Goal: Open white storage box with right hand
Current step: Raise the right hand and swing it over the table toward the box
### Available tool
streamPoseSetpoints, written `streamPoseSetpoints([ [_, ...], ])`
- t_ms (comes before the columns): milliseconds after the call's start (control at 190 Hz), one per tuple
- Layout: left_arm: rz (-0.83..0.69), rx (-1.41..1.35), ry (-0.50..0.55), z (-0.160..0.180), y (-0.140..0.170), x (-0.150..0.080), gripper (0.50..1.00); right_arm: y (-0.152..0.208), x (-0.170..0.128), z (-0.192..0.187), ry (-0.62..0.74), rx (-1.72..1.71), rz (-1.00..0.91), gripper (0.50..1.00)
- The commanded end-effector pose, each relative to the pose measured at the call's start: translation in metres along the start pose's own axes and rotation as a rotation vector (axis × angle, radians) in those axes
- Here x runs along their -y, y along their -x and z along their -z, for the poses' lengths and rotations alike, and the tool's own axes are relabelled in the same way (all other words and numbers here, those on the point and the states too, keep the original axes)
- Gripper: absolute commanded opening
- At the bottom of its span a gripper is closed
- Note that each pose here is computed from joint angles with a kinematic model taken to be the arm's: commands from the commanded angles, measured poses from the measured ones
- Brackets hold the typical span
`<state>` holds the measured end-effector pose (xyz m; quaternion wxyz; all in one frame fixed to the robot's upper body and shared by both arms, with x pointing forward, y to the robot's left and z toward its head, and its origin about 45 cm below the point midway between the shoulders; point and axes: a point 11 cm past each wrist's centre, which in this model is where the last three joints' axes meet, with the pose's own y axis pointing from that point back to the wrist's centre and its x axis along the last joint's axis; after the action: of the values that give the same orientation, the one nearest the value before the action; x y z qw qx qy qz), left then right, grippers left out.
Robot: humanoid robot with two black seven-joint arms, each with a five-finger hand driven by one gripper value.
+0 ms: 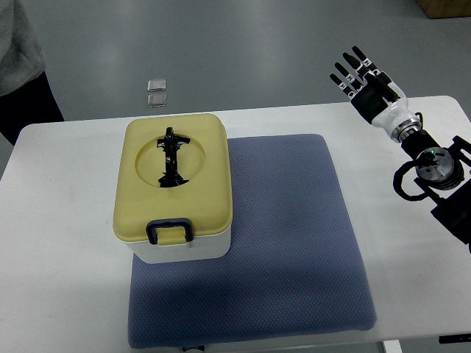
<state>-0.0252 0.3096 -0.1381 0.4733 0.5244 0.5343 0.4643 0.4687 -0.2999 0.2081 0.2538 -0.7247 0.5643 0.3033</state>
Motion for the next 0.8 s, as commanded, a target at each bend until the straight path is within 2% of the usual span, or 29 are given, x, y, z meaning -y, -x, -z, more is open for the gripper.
streamPoseSetpoints([
  [0, 0.001, 0.000, 0.000, 0.000, 0.000, 0.000, 1.000, 0.000, 0.000, -0.001, 0.002, -0.001, 0.000, 0.950],
  [289, 0.001, -0.001, 0.000, 0.000, 0.000, 0.000, 1.000, 0.001, 0.000, -0.001, 0.008, -0.012, 0.004, 0.948],
  [362, 0.000, -0.001, 0.000, 0.000, 0.000, 0.000, 1.000, 0.004, 0.003, 0.011, -0.002, -0.036, 0.017, 0.950],
  [462, 0.000, -0.003, 0.002, 0.000, 0.000, 0.000, 1.000, 0.031, 0.019, 0.023, -0.001, -0.098, 0.091, 0.950],
  [567, 0.001, -0.001, 0.002, 0.000, 0.000, 0.000, 1.000, 0.063, 0.034, 0.025, 0.072, -0.269, 0.196, 0.948],
  [709, 0.007, 0.000, 0.002, 0.000, 0.003, 0.000, 1.000, 0.113, 0.050, 0.027, 0.184, -0.593, 0.383, 0.950],
  [793, 0.006, -0.001, 0.002, 0.000, 0.002, 0.000, 1.000, 0.140, 0.056, 0.041, 0.240, -0.824, 0.486, 0.948],
])
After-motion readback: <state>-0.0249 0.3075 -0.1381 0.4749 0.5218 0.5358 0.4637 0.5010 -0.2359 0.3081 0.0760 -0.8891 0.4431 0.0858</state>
